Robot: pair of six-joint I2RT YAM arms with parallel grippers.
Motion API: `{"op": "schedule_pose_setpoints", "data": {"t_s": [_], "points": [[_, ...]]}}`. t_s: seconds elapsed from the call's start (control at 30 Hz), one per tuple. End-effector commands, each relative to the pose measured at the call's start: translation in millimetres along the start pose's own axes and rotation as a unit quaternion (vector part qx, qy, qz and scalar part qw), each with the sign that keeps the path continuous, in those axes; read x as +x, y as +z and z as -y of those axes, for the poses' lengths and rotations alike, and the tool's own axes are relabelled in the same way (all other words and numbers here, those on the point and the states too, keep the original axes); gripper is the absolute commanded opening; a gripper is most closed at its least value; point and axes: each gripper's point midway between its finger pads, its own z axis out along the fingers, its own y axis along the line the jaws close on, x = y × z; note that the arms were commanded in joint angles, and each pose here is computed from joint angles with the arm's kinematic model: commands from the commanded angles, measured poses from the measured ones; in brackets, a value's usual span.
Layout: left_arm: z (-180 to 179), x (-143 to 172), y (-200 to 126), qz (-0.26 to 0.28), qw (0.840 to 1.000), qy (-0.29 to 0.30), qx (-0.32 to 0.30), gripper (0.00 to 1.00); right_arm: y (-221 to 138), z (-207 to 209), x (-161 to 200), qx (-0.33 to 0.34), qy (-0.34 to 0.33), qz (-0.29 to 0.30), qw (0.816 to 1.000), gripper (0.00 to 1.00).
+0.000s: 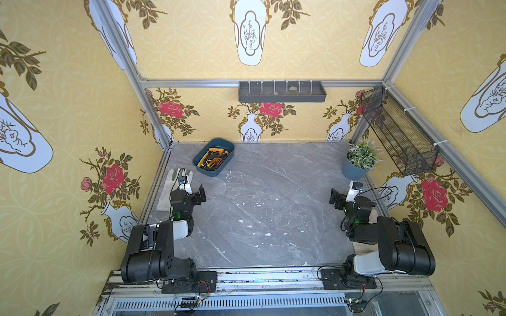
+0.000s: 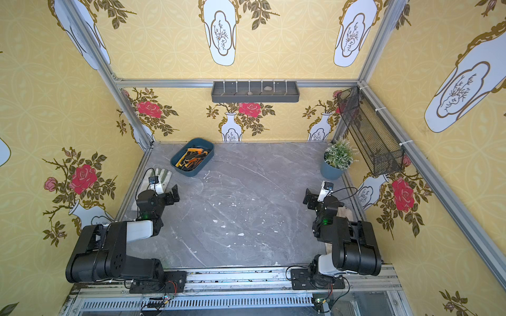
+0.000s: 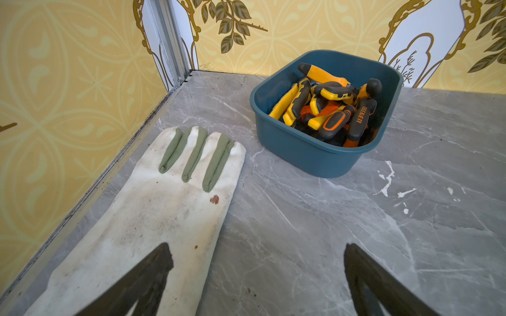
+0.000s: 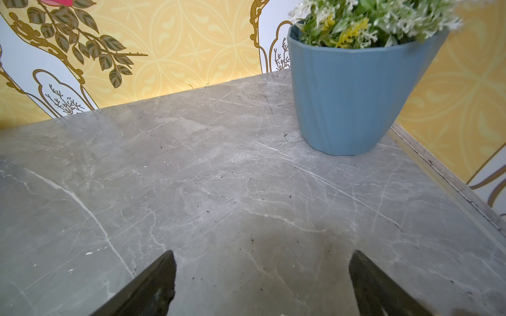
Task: Take the pliers out of the storage box
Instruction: Move the storage box to the center of the board.
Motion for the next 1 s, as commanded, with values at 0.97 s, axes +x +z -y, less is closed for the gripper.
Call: {"op": "schedule_pose_setpoints", "data": {"t_s": [0.97], "points": [[-7.5,-109.5,21.3,-0.2,0.957,-0.186,-0.097,0.99,-26.5,-91.7,-87.0,0.164,-0.017,-0.209,0.964,0.97]]}}
